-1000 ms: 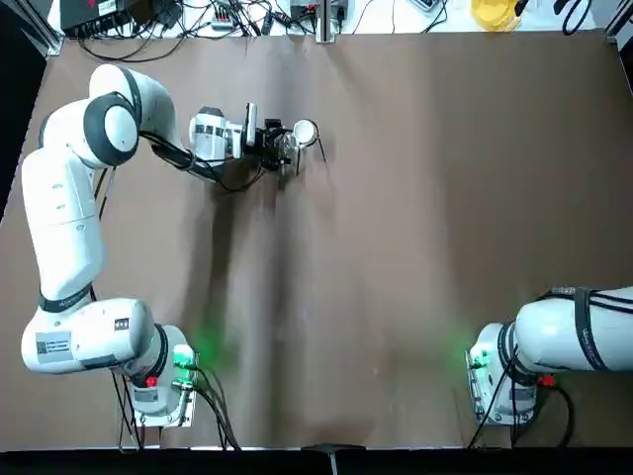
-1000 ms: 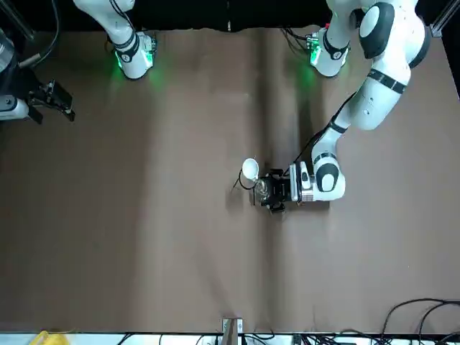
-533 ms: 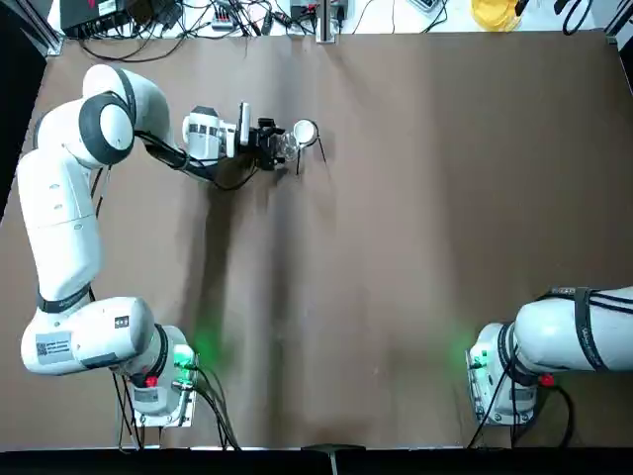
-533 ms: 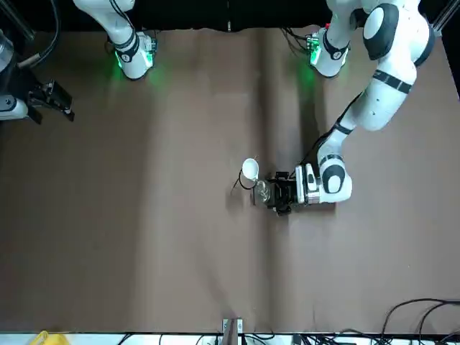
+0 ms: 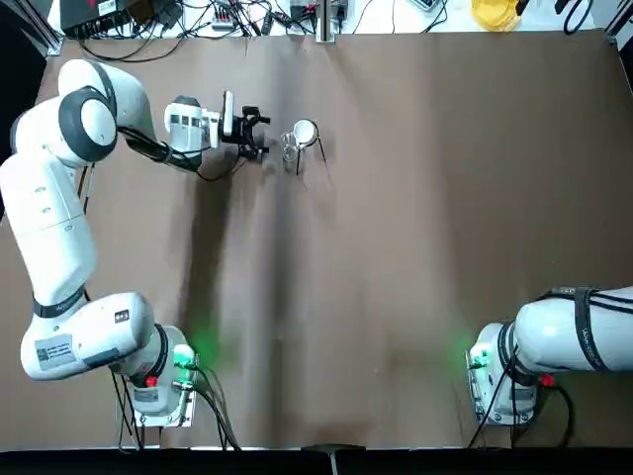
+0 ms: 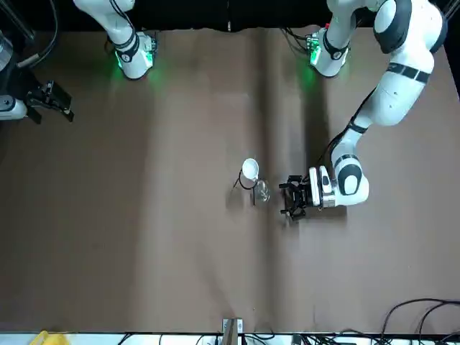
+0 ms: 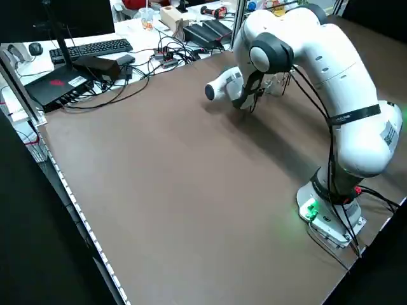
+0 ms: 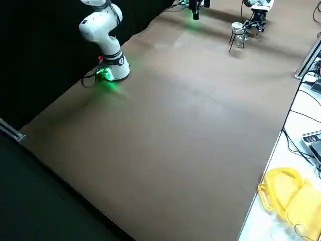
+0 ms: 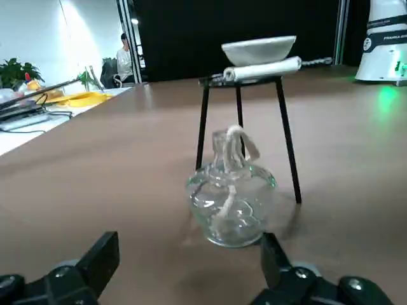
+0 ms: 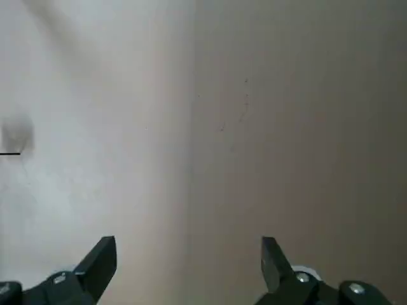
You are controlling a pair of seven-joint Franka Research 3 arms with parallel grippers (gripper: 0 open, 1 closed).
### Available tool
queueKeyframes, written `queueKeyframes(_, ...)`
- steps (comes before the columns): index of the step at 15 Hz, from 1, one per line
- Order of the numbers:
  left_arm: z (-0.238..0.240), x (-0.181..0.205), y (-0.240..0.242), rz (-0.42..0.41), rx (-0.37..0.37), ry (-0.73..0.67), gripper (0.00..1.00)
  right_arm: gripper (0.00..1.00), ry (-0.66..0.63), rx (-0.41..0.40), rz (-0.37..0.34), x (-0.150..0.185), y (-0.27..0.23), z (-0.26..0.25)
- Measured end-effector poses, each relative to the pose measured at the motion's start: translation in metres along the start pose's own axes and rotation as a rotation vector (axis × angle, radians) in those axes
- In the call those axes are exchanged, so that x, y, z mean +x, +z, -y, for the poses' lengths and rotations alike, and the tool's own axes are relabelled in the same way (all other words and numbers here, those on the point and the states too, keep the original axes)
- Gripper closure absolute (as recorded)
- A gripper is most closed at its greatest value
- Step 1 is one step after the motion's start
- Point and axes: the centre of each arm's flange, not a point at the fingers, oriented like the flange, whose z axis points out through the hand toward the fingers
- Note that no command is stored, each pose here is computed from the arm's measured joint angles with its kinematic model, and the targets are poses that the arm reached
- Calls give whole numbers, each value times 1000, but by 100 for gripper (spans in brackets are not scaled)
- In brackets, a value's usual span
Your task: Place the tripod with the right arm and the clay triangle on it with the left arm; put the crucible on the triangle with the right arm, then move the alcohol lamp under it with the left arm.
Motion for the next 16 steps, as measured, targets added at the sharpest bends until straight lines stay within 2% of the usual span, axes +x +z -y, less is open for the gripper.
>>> queueKeyframes(3, 3, 7, -10, -2, -3, 3, 2, 0, 0, 0, 0, 0, 0, 0)
queueKeyframes(4, 3, 7, -12, -3, -4, -4, 7, 0, 0, -1, 0, 0, 0, 0)
queueKeyframes(6, 3, 6, -14, -4, -3, -13, 27, 0, 0, -1, 0, 0, 0, 0)
queueKeyframes(7, 3, 6, -15, -3, -2, -14, 33, 0, 1, -2, -1, 0, 0, 0)
queueKeyframes(11, 0, 7, -10, -8, -12, -23, 33, 0, 3, -4, -1, 0, 0, -2)
queueKeyframes(16, -18, 12, 31, -18, -87, -38, 33, 0, 5, -5, -2, 0, 0, -3)
